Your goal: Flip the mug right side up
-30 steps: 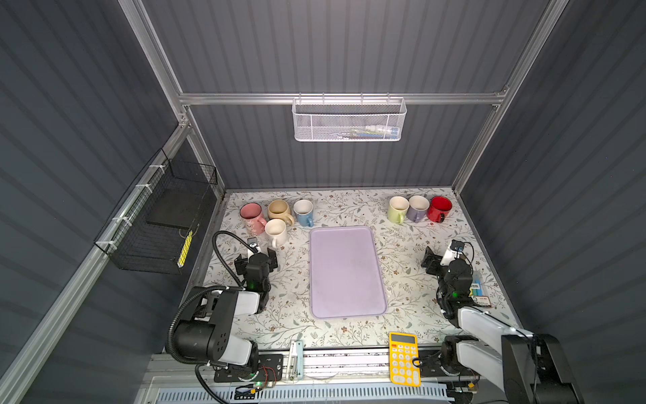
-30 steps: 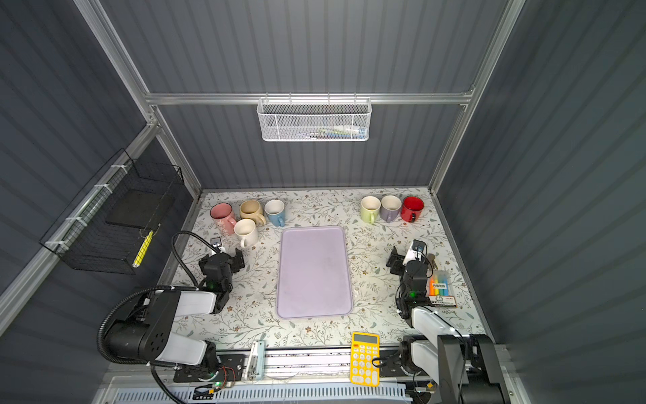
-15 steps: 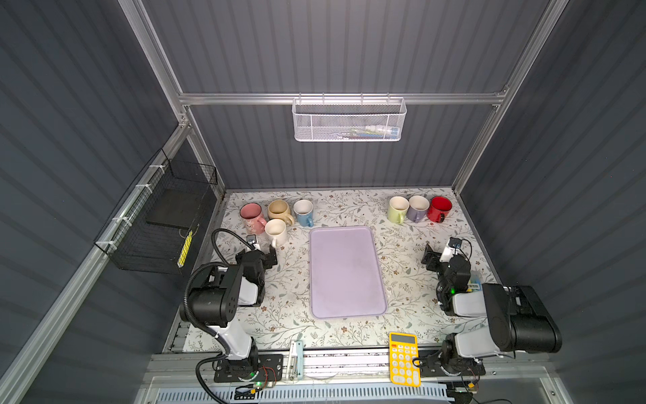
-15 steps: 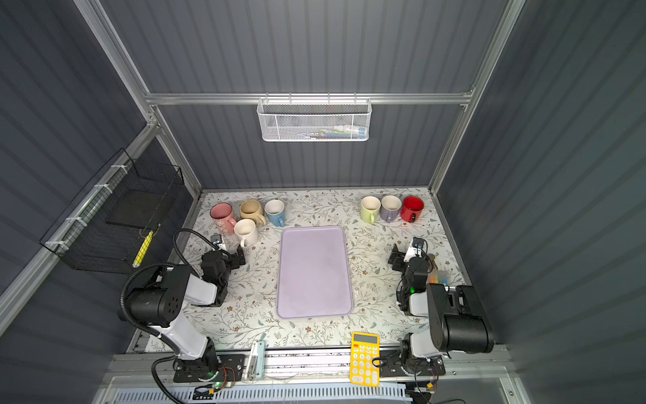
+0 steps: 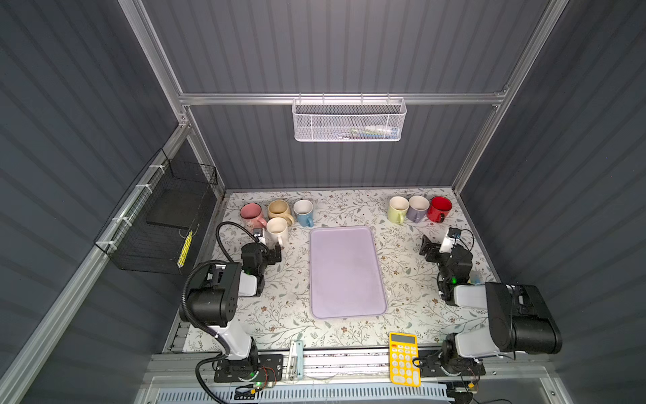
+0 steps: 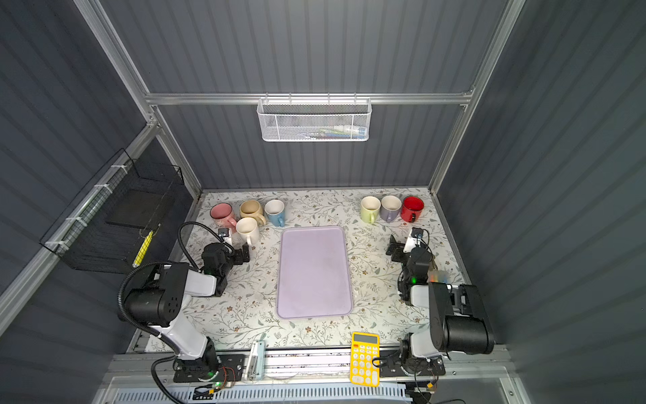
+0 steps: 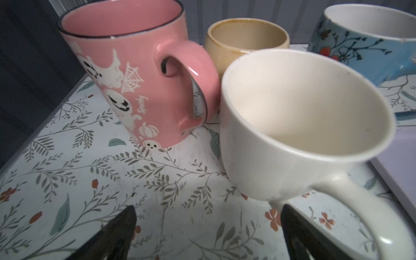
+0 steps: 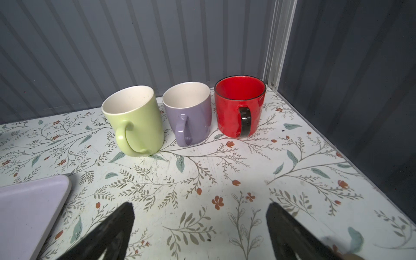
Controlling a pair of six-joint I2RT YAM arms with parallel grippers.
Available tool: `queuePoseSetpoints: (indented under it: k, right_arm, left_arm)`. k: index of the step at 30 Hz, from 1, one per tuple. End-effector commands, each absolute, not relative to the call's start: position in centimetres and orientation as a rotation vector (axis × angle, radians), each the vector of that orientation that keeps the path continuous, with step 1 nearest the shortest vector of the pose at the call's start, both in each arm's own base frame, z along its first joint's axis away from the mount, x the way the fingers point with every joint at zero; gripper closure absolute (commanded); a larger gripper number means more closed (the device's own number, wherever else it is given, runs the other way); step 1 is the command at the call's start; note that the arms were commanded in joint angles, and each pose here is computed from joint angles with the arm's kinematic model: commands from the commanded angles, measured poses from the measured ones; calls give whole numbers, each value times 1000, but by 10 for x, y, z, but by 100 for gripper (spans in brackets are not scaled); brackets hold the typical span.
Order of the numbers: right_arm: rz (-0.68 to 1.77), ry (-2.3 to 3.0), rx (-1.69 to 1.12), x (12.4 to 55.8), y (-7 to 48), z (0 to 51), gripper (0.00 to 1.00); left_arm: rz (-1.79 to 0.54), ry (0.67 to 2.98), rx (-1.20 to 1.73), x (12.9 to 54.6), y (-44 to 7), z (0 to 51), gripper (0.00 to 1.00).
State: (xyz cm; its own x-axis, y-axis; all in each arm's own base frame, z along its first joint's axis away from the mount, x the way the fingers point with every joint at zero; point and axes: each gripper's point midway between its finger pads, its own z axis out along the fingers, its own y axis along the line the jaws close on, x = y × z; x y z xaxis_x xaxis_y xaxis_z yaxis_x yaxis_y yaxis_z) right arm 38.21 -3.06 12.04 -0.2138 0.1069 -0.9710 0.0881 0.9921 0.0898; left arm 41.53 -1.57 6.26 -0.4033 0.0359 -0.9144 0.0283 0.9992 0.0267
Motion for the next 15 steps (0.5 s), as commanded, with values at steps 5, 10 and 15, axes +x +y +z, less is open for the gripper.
queuePoseSetpoints:
  k: [5,10,15]
  right_arm:
    - [23,1797,136,384,-30,121,1]
    - [23,1796,136,384,-30,121,1]
    - [23,1797,137,384,-30,121,1]
  left_arm:
    - [8,1988,66,418,-16,62,0]
    - [8,1989,66,418,-16,62,0]
    - [8,1990,66,418,-16,62,0]
